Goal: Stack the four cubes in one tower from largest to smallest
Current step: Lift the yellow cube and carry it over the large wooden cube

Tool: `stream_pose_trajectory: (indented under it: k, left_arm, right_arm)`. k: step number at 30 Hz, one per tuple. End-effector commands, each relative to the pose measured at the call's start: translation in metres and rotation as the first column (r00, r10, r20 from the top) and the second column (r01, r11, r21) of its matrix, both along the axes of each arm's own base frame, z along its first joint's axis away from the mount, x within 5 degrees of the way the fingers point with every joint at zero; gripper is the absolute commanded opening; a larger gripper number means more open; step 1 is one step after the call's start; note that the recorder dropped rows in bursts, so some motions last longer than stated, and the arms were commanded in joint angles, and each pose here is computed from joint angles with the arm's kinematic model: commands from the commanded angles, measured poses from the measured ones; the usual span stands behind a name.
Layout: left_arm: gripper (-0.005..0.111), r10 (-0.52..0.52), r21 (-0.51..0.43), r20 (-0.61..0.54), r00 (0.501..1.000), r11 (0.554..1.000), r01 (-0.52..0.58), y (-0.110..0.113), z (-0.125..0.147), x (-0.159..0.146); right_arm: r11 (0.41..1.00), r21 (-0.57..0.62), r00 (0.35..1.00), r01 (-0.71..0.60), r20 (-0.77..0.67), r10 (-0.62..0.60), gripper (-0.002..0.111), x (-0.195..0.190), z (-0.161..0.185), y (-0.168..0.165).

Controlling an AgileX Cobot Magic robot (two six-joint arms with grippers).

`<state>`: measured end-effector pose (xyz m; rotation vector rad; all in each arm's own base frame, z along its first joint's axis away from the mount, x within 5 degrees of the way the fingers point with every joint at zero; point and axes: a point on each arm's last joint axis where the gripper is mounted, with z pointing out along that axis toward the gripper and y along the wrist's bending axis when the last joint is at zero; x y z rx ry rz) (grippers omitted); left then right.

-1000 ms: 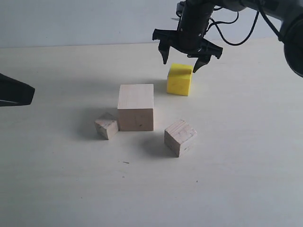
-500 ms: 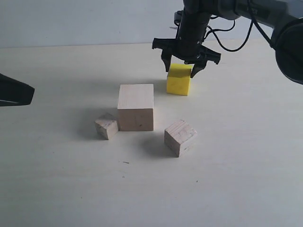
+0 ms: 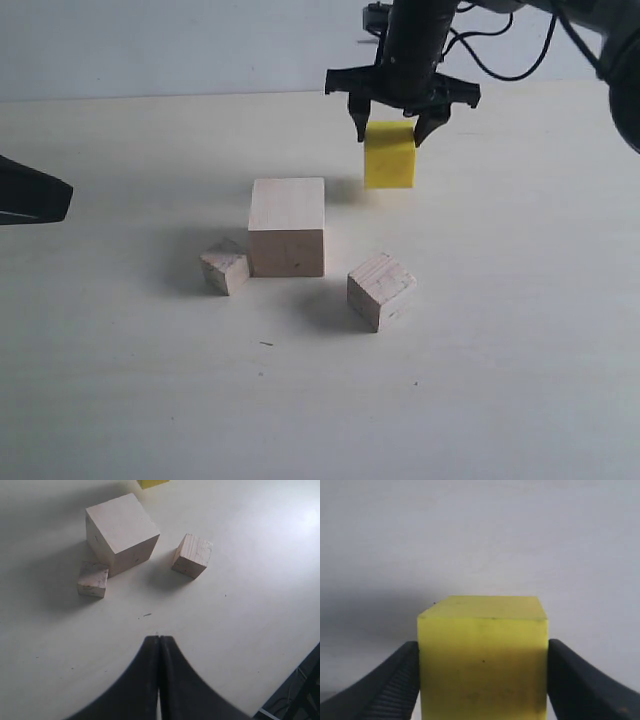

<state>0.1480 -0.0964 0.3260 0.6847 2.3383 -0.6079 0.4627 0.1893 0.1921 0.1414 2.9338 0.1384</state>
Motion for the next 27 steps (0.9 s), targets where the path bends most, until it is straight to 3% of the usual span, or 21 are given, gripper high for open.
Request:
stream_pose_trajectory:
  k: [1,12,21,27]
  left_arm:
    - [0.0,0.004,-0.007,0.012,1.0,1.0,-0.004,0.0,0.001,-0.001]
    - [0.0,0.011,-0.012,0.016,1.0,1.0,-0.01,0.0,0.001,0.0]
    - [0.0,0.024,0.003,0.003,1.0,1.0,-0.024,0.001,0.0,0.0]
    - [0.0,0.026,0.002,0.009,1.0,1.0,-0.026,0.001,0.0,0.0]
  right_arm:
    - [0.998,0.018,0.994,-0.053,0.092,0.051,0.0,-0.007,0.048,-0.005]
    - [0.984,0.082,0.963,-0.157,0.232,0.135,0.0,-0.05,0.123,0.029]
    - [0.967,0.049,0.958,-0.252,0.155,0.242,0.0,-0.103,0.12,0.051]
    - [0.967,0.068,0.965,-0.246,0.113,0.237,0.0,-0.135,0.108,0.057]
